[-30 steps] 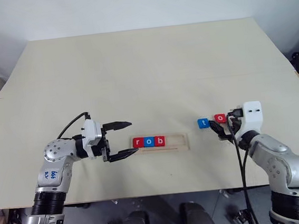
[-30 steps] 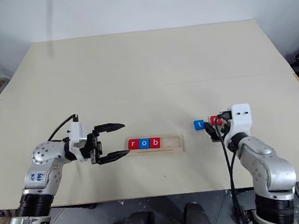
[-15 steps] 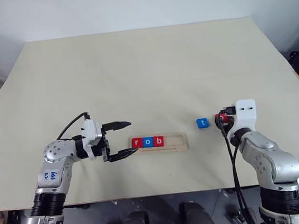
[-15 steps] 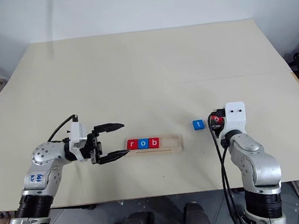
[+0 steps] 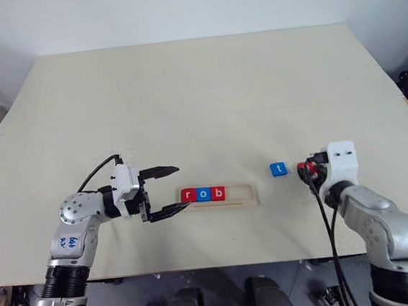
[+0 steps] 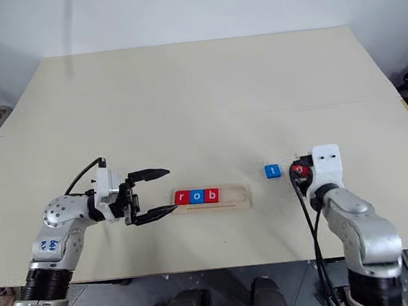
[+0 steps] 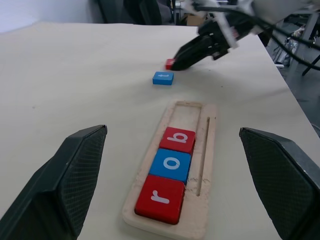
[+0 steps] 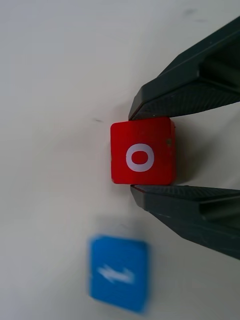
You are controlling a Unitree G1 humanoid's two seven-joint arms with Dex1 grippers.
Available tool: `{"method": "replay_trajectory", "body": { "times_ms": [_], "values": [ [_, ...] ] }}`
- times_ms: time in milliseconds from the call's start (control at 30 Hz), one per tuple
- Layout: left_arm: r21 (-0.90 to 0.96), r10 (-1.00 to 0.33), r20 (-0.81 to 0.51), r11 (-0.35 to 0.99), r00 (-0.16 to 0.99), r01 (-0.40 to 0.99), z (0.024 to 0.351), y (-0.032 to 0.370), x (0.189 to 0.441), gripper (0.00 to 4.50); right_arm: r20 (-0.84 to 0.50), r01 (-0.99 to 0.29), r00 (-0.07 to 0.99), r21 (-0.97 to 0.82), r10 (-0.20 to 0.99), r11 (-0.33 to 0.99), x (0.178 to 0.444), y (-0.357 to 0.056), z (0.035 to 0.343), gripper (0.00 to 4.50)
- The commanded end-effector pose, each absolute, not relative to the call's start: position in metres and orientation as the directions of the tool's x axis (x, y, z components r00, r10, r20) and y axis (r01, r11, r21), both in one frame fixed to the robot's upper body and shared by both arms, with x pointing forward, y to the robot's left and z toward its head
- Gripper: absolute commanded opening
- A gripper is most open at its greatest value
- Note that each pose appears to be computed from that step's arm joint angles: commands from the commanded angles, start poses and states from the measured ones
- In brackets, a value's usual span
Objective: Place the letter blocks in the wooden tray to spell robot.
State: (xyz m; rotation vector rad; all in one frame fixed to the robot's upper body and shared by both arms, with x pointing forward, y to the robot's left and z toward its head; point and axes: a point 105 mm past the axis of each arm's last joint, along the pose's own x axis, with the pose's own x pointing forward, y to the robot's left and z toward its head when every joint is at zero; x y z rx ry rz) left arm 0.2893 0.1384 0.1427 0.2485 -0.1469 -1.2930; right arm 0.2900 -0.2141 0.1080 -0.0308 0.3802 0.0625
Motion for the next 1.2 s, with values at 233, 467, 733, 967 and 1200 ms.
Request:
{"method": "replay_trajectory", "body": {
  "times_ms": [233,467,733,967,1200],
  "values": [
    [0.267,-0.97,-0.024,0.227,0.242,0.937,0.146,0.136,0.283,4.5,-0.386,-0.095,0.915,0.077,0.118,0.992,0.261,-0.182,0.101,1.51],
    [0.276,-0.97,-0.027,0.226,0.243,0.934,0.15,0.137,0.286,4.5,-0.36,-0.142,0.916,0.119,0.176,0.983,0.264,-0.174,0.104,3.09],
    [0.279,-0.965,-0.026,0.243,0.26,0.929,0.148,0.14,0.288,4.5,-0.256,-0.373,0.889,0.07,0.378,0.925,0.264,-0.203,0.127,4.49],
    [0.281,-0.962,-0.015,0.257,0.273,0.925,0.147,0.14,0.289,4.5,-0.164,-0.682,0.73,-0.117,0.664,0.722,0.248,-0.224,0.144,4.49],
    [0.287,-0.963,-0.021,0.25,0.268,0.924,0.147,0.143,0.287,4.5,-0.36,-0.712,0.699,-0.276,0.618,0.645,0.238,-0.315,0.12,4.49]
  ]
}}
